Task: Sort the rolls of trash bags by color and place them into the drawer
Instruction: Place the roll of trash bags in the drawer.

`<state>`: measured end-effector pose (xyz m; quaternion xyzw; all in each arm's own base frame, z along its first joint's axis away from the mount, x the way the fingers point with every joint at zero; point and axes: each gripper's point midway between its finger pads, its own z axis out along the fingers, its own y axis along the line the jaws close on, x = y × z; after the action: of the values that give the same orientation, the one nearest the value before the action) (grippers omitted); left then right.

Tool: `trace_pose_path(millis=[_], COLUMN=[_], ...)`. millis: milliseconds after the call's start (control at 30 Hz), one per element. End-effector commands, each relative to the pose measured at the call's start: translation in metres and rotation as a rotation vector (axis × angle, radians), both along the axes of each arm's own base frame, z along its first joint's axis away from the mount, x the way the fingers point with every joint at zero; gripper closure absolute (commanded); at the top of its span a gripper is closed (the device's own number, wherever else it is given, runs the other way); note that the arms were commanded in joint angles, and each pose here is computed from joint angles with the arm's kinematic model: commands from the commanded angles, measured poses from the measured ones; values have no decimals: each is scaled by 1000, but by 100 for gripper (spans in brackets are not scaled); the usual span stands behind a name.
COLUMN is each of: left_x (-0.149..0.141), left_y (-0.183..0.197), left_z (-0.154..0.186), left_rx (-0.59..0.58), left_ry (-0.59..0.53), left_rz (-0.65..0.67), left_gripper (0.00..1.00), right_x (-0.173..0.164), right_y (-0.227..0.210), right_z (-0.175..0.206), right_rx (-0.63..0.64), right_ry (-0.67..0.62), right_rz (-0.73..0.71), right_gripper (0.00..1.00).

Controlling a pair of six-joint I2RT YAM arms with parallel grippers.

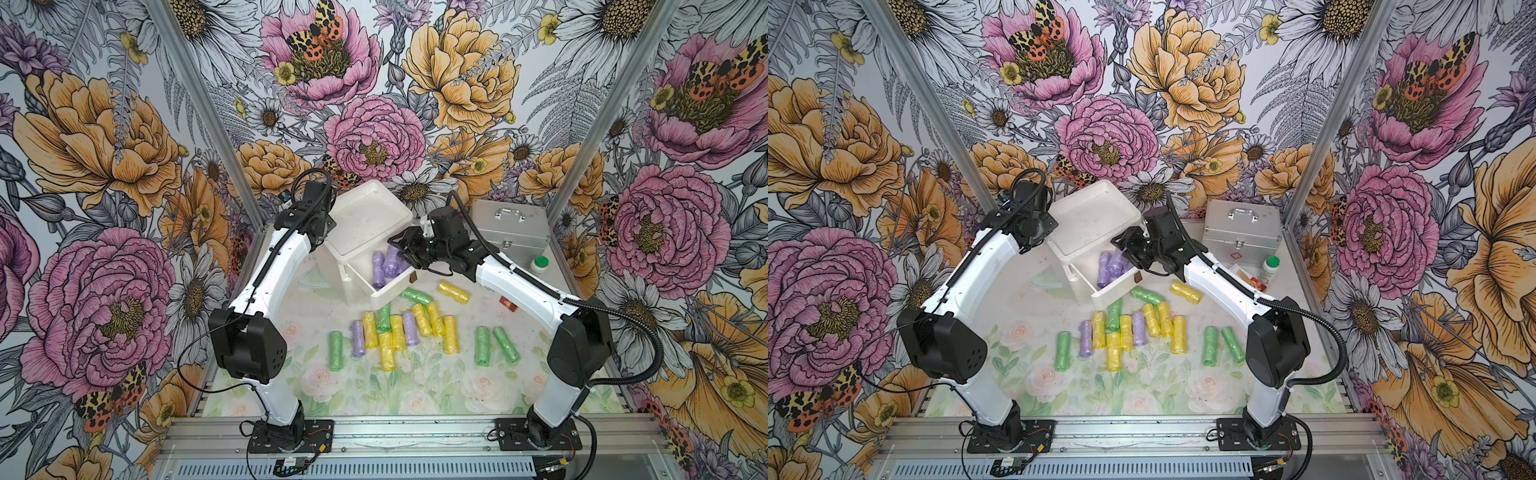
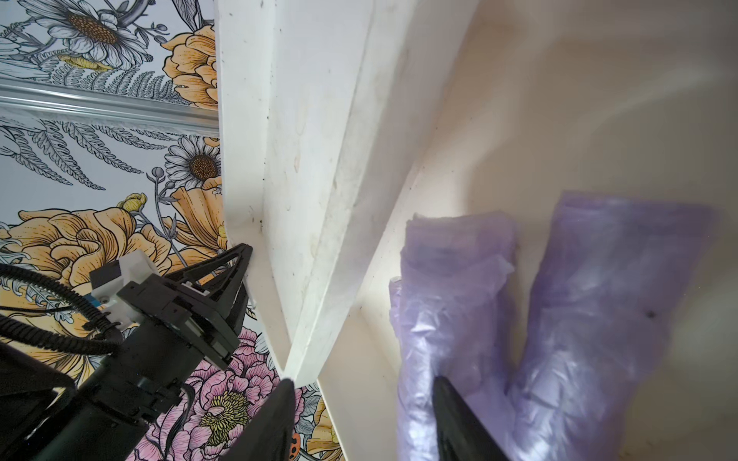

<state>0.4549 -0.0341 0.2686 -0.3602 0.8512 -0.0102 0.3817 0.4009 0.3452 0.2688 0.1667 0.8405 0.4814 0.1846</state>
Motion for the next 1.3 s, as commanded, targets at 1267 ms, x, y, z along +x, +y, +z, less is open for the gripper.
trace_pose_path(millis=[1267], left_x=[-25], left_y=[-19], left_z=[-31], left_rx=[-119], left_ry=[140], left_rz=[-36], left_gripper=[100], right_x=[-83], right_y=[-76], right_z=[-50], right_rx=[-357], right_ry=[-136], right_rz=[88], right_gripper=[45])
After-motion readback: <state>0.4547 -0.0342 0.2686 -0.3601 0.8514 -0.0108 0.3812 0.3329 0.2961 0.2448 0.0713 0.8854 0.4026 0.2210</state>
